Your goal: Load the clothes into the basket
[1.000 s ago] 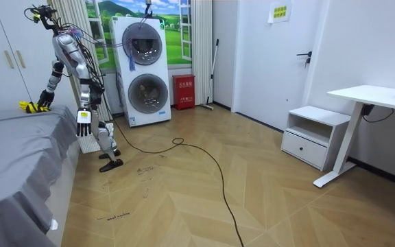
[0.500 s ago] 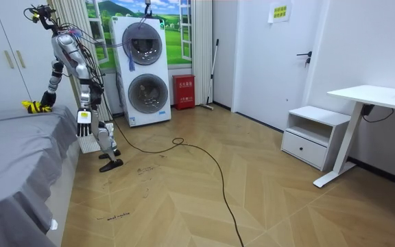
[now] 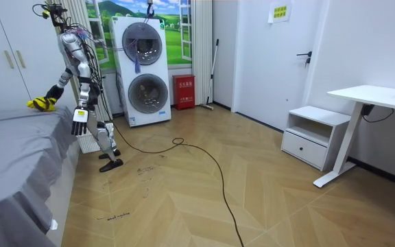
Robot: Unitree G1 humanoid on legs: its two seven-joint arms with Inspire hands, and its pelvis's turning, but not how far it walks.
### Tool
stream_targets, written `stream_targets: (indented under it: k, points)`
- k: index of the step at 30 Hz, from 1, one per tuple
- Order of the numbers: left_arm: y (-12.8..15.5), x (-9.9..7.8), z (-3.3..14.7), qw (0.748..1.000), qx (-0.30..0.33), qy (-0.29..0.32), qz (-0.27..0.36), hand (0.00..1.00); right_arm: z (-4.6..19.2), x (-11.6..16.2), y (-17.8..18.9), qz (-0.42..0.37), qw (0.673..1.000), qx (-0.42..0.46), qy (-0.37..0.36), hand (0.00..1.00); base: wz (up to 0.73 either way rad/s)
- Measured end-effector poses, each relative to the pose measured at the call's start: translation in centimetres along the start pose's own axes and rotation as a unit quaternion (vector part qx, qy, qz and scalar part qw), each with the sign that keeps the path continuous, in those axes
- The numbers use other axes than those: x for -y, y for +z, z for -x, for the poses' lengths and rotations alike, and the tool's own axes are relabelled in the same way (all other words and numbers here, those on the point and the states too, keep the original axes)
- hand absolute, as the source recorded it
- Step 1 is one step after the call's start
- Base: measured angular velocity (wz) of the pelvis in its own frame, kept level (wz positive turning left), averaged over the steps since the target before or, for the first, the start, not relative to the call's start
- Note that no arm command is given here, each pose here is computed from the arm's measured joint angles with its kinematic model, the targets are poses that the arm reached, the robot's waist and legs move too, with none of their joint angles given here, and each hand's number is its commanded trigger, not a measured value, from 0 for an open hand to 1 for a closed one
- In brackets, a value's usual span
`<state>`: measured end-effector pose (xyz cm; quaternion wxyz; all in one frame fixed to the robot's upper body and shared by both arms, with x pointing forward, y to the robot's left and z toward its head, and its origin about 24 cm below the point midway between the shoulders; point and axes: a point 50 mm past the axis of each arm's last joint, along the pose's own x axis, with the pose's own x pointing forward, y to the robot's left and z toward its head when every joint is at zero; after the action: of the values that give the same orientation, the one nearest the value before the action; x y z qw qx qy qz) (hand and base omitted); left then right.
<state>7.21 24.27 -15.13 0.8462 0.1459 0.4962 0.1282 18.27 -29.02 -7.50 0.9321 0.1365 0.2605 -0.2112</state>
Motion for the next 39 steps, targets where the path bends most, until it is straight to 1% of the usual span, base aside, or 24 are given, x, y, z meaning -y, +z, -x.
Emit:
stream_targets:
  k: [2, 5, 9, 13, 15, 19, 21, 25, 32, 37, 39]
  points:
    - [-0.1, 0.1, 0.0, 1.0, -0.003, -0.001, -0.002, 0.0, 0.2, -0.3, 0.7, 0.007, 1.0, 0.017, 0.009, 1.0, -0.42]
    - [0.0, 0.1, 0.0, 1.0, 0.002, -0.002, -0.019, 0.0, 0.5, -1.4, 3.1, 0.01, 0.997, 0.072, 0.036, 1.0, -0.42]
    - [0.1, 0.2, 0.0, 1.0, 0.003, -0.004, -0.022, 0.0, 1.1, -2.3, 5.9, -0.003, 0.989, 0.134, 0.058, 1.0, -0.49]
    - [-0.1, 0.6, 0.0, 1.0, -0.007, -0.009, -0.022, 0.0, 1.7, -2.0, 7.0, -0.013, 0.985, 0.161, 0.054, 1.0, -0.25]
    - [0.0, 1.3, 0.1, 0.999, -0.01, -0.019, -0.029, 0.0, 1.7, -1.7, 7.2, -0.016, 0.986, 0.163, 0.045, 1.0, -0.22]
    - [-0.4, 1.6, 0.2, 0.999, -0.026, -0.024, -0.034, 0.0, 1.8, -1.0, 7.2, -0.022, 0.987, 0.157, 0.028, 1.0, -0.28]
    - [-0.8, 1.5, 0.3, 0.998, -0.033, -0.023, -0.038, 0.0, 2.2, 0.4, 6.6, -0.028, 0.989, 0.148, 0.003, 1.0, -0.06]
    - [-1.3, 1.6, 0.4, 0.997, -0.05, -0.025, -0.043, 0.0, 2.5, 1.1, 5.9, -0.044, 0.989, 0.138, -0.021, 1.0, -0.19]
    - [-1.7, 1.2, 0.5, 0.996, -0.056, -0.028, -0.065, 0.0, 2.9, 2.7, 2.9, -0.044, 0.993, 0.086, -0.061, 1.0, -0.12]
    - [-1.8, 1.1, 0.5, 0.995, -0.059, -0.033, -0.07, 0.0, 2.8, 3.7, 1.4, -0.043, 0.994, 0.053, -0.083, 1.0, -0.06]
    - [-1.7, 1.1, 0.4, 0.995, -0.058, -0.035, -0.07, 0.0, 2.7, 4.1, 0.7, -0.029, 0.994, 0.037, -0.094, 1.0, -0.07]
